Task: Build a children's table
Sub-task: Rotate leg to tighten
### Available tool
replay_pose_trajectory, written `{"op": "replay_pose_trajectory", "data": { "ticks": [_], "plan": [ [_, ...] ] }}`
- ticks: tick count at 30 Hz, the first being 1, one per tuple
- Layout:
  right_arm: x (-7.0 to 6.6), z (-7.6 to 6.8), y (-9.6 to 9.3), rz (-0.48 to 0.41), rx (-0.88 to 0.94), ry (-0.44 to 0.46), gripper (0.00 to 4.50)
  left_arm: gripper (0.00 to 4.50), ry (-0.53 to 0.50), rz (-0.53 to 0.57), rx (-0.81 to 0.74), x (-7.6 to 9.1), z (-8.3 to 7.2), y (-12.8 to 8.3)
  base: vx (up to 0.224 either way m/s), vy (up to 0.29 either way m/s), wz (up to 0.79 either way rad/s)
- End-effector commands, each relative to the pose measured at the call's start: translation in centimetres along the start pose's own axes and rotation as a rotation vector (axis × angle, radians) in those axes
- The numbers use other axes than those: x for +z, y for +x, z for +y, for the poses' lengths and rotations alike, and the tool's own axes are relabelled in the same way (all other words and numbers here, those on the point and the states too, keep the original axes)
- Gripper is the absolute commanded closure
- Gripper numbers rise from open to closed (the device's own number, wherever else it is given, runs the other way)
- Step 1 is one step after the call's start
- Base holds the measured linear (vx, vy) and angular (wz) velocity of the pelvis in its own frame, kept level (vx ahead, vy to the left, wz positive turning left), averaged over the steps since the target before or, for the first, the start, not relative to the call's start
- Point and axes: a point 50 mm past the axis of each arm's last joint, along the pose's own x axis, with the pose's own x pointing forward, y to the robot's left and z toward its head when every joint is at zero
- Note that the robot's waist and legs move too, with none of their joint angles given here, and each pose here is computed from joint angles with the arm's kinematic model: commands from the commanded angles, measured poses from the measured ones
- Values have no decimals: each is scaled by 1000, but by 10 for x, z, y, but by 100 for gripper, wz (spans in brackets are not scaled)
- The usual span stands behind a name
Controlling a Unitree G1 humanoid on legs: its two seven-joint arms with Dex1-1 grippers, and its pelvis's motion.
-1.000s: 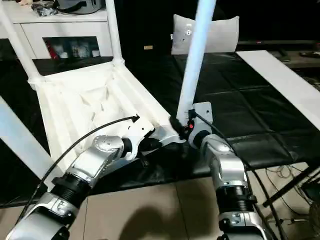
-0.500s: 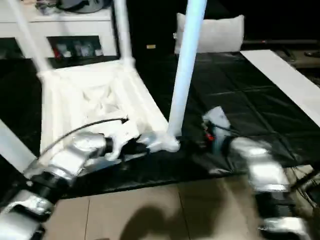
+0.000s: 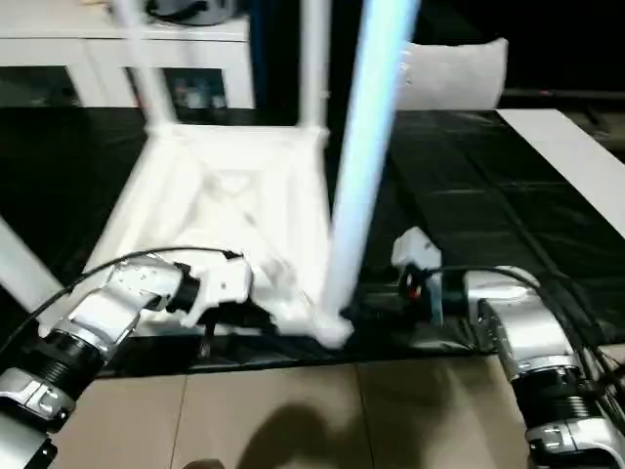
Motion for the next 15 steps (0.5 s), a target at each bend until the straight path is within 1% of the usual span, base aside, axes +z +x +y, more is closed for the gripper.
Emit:
{"op": "replay_pose_trajectory", "data": {
  "ticks": [1,2,3,6,7,8,10,12,15],
  "plan": [
    [4,0,1,-7,45,-8,121,450,46,18,-77,3,-6,10,0,0,0],
    [3,0,2,-4,59,-4,147,450,46,19,-76,4,-5,10,0,0,0],
    [1,0,4,1,82,7,157,450,49,23,-71,3,-4,10,0,0,0],
    [0,0,4,10,102,14,163,450,48,35,-60,1,-3,8,0,0,0],
    [-1,0,5,15,110,14,189,450,46,42,-55,0,-2,7,0,0,0],
    [-1,0,5,17,114,15,200,450,44,44,-53,-1,-2,7,0,0,0],
    [0,1,5,18,119,17,203,450,40,45,-49,-2,-2,6,0,0,0],
    [0,1,5,13,131,23,232,450,35,45,-44,-2,-1,6,0,0,0],
    [0,1,5,4,139,31,246,450,28,39,-40,-2,-1,5,0,0,0]
  ]
}}
